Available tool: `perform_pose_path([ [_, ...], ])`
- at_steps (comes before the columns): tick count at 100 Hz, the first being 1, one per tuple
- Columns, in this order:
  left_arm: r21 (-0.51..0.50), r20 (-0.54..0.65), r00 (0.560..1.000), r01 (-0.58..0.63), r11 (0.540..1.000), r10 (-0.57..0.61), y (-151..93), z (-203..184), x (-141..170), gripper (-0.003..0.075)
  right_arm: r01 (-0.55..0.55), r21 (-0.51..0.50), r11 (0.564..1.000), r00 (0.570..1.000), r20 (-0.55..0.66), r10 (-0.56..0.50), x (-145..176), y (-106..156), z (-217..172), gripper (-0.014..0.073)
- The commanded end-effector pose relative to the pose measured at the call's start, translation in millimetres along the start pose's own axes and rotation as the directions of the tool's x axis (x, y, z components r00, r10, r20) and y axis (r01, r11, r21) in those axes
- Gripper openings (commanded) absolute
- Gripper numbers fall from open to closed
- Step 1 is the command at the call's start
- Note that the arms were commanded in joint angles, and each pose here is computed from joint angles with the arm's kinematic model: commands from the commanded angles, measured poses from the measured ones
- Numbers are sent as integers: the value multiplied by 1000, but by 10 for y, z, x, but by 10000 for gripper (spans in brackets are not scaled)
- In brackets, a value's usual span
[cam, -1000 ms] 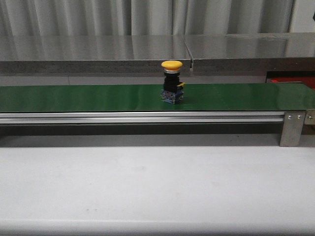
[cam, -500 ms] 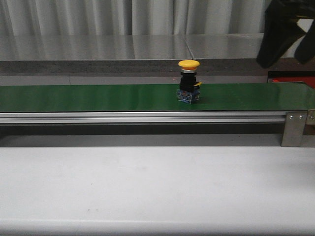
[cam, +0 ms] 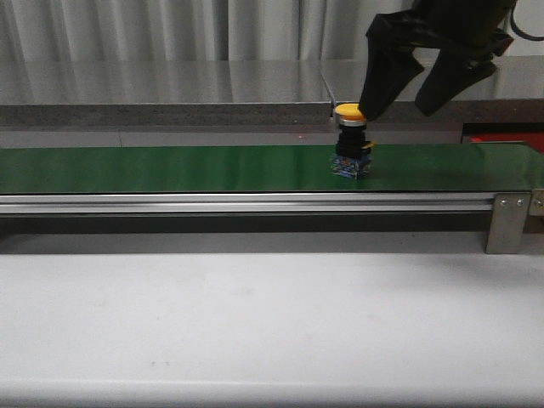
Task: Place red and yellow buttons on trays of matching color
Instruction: 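Move the right gripper back to the belt and grasp the yellow button, then carry the yellow button into the yellow tray and release it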
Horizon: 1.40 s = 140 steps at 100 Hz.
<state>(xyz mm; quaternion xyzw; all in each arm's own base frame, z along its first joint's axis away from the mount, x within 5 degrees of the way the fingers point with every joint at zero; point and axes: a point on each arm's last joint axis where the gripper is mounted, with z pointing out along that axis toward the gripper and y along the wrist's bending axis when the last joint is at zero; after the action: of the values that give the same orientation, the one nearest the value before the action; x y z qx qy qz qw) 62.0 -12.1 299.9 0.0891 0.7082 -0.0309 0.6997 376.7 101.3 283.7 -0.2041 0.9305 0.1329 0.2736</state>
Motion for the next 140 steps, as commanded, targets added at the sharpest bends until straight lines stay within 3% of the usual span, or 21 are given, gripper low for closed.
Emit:
perform_pose_path([
  [1,-14,94,996,15,1000,-13,20,-8,-145,-19,21,0,1000,994,105,-21,-231,27,-167,614],
  [32,-14,94,996,15,1000,-13,20,-8,-145,-19,17,-5,1000,996,86,-17,-362,-67,109,603],
  [39,-14,94,996,15,1000,-13,20,-8,-145,-19,15,-5,1000,997,78,-15,-355,-81,162,530],
  [54,-14,94,996,15,1000,-13,20,-8,-145,-19,14,-1,1000,997,80,-14,-358,-92,189,264],
  [63,-14,94,996,15,1000,-13,20,-8,-145,-19,17,3,1000,997,76,-18,-355,-103,184,187],
  [83,-14,94,996,15,1000,-13,20,-8,-145,-19,-16,63,998,998,55,13,-317,-241,-85,183],
  [111,-14,94,996,15,1000,-13,20,-8,-145,-19,-173,162,972,984,66,164,-70,-750,-837,183],
  [140,-14,94,996,15,1000,-13,20,-8,-145,-19,-432,262,863,902,150,406,624,-1389,-1126,183],
])
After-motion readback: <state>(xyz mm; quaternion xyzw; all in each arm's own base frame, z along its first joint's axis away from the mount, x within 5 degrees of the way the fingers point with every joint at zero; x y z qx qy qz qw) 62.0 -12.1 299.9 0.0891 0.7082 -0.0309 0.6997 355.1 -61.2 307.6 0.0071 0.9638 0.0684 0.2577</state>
